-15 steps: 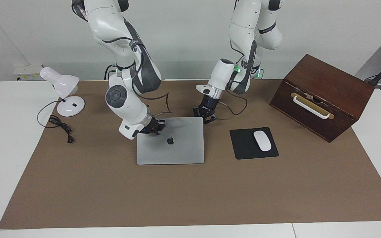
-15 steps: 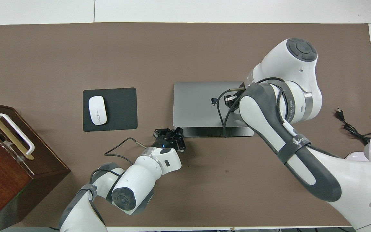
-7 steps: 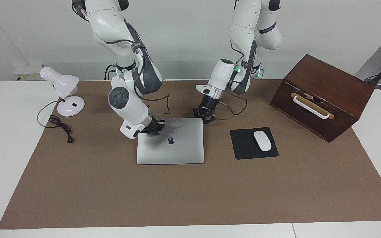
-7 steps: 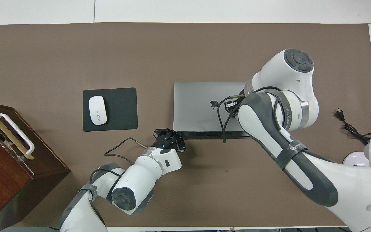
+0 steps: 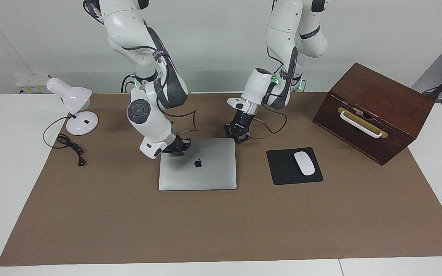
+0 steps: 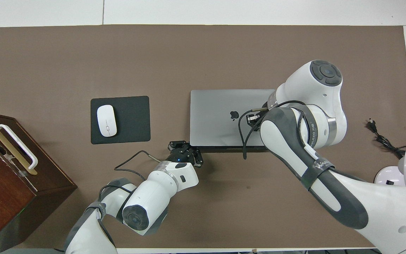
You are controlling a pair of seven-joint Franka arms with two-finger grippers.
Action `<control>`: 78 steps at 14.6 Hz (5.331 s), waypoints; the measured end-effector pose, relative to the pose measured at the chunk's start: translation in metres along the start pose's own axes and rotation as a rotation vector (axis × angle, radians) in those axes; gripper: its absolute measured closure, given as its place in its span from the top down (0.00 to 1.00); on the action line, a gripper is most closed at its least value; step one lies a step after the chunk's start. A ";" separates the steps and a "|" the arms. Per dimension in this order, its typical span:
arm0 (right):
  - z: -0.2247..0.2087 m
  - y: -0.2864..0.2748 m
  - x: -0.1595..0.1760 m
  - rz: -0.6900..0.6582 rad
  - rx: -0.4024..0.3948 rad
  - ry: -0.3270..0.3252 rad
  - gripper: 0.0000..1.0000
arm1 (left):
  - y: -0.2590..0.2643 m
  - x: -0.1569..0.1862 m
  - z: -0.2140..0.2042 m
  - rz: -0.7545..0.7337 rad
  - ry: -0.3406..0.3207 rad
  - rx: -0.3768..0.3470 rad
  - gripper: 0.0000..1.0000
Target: Close laptop with both arms
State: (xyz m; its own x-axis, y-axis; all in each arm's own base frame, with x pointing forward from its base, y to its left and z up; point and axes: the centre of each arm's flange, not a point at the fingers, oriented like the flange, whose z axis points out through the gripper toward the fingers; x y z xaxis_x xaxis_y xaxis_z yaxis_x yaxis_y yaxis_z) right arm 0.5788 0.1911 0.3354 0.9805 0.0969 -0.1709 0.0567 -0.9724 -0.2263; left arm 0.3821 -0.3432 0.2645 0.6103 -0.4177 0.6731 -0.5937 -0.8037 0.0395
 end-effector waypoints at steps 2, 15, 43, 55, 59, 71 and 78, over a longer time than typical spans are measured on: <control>0.001 0.000 -0.001 0.001 -0.001 -0.001 0.01 | 0.000 0.000 0.000 0.000 0.000 0.000 0.01; 0.004 0.001 -0.005 0.001 -0.003 0.015 0.01 | 0.000 0.000 0.000 0.001 0.000 0.000 0.01; -0.223 0.024 -0.100 0.007 -0.158 0.084 0.90 | -0.028 0.047 -0.097 -0.091 -0.276 -0.011 0.01; -0.232 0.068 -0.089 0.062 -0.245 0.107 1.00 | -0.139 0.129 -0.245 -0.299 -0.484 0.037 0.07; -0.228 0.071 -0.081 0.066 -0.253 0.072 1.00 | -0.195 0.131 -0.271 -0.412 -0.483 0.092 0.50; -0.243 0.088 -0.087 0.092 -0.250 0.057 1.00 | -0.312 0.162 -0.354 -0.496 -0.595 0.195 1.00; -0.257 0.087 -0.087 0.093 -0.248 0.086 1.00 | -0.345 0.187 -0.359 -0.545 -0.683 0.199 1.00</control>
State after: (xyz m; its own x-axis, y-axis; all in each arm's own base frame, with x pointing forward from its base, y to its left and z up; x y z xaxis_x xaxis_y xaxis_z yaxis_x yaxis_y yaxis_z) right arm 0.5464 0.0435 0.5770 0.9955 -0.0029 -0.0952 0.0000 -0.9995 0.0302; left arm 0.5130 0.0083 0.6421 0.9977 -0.0668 0.0091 -0.0672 -0.9963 0.0538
